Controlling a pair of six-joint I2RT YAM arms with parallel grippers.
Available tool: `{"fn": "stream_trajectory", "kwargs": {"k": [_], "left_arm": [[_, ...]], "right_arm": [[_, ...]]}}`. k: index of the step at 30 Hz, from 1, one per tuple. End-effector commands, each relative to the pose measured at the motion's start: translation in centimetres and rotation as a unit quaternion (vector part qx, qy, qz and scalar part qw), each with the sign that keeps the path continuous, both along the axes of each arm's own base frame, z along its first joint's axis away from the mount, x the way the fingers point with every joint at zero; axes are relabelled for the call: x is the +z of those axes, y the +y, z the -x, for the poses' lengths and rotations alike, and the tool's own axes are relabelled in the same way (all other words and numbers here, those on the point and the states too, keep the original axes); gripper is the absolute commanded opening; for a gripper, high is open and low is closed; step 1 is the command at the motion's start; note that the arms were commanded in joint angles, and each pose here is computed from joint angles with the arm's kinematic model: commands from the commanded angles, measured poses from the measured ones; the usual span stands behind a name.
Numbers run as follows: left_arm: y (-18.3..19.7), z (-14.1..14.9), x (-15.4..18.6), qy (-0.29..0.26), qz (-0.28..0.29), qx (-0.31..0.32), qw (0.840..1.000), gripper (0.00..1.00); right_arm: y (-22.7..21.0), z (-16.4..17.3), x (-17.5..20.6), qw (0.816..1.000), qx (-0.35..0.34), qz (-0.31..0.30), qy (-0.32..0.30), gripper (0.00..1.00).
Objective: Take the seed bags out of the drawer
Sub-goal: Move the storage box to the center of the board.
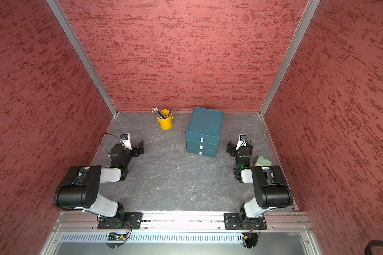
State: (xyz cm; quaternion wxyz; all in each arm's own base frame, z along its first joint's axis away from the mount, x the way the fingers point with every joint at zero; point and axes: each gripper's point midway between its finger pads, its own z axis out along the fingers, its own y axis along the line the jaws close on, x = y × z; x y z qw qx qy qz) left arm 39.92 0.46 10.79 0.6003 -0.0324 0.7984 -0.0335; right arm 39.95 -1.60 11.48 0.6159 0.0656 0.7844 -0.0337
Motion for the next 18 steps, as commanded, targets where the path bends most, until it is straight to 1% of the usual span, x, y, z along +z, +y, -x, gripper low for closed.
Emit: {"fn": "stream_trajectory", "kwargs": {"k": [1,13,15,16,18], "left_arm": [[0.2,-0.3,0.6,-0.011,-0.006,0.002,1.000,1.00],[0.1,-0.3,0.7,-0.013,-0.007,0.001,1.000,1.00],[0.2,-0.3,1.0,-0.015,-0.007,0.004,1.000,1.00],[0.1,-0.2,1.6,-0.013,-0.009,0.003,1.000,1.00],[0.1,-0.1,3.1,-0.007,-0.012,0.005,1.000,1.00]], "right_arm": [[-0.1,0.0,0.4,1.000,-0.007,-0.002,-0.011,0.99],[-0.1,0.0,0.4,1.000,-0.006,-0.002,-0.010,0.99],[-0.3,0.2,1.1,1.000,-0.014,-0.002,-0.019,0.99],[0.1,0.4,1.3,1.000,0.000,0.000,-0.016,0.99],[1.2,0.2,3.7,0.999,0.014,0.021,-0.029,0.99]]}}
